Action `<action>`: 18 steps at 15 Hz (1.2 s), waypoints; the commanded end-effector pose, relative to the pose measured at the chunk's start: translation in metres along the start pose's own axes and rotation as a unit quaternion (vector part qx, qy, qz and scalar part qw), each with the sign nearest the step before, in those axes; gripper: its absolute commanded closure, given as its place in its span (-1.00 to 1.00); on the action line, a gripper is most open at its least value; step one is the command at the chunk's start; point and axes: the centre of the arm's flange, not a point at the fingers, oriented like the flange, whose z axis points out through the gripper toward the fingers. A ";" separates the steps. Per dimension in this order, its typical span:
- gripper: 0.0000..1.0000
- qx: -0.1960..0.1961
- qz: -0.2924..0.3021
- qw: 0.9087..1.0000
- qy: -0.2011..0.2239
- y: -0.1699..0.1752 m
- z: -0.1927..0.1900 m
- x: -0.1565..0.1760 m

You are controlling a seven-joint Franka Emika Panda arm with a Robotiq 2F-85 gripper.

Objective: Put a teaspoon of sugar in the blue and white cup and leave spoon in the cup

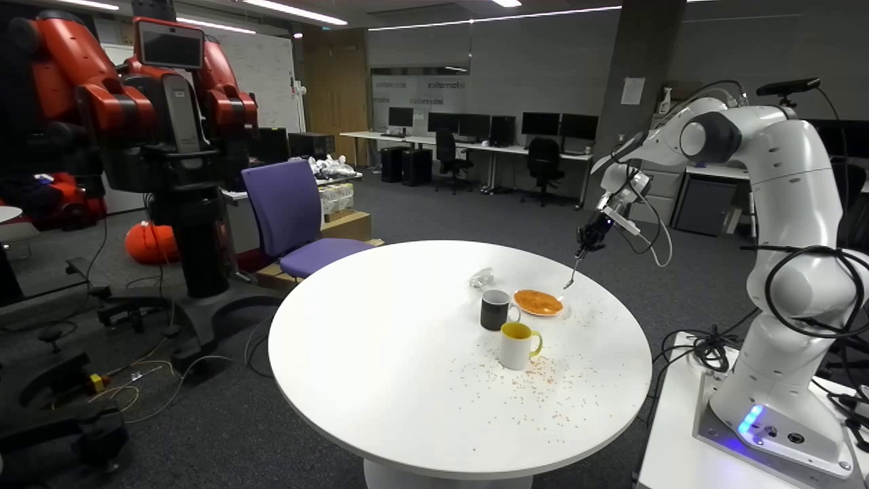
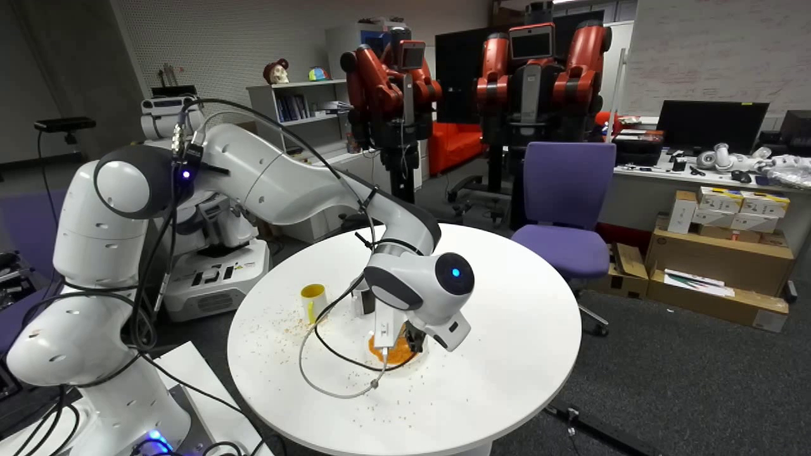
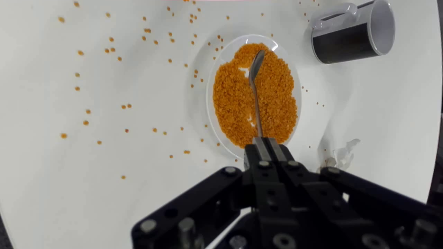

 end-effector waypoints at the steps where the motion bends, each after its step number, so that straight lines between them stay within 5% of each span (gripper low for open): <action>1: 0.99 0.008 0.088 0.996 -0.028 0.014 -0.016 0.009; 6: 0.99 -0.002 0.184 0.982 -0.031 0.030 -0.007 0.023; 10: 0.99 -0.011 0.228 0.970 -0.078 0.036 0.013 0.031; 18: 0.99 -0.001 0.238 0.960 -0.146 0.055 0.037 0.043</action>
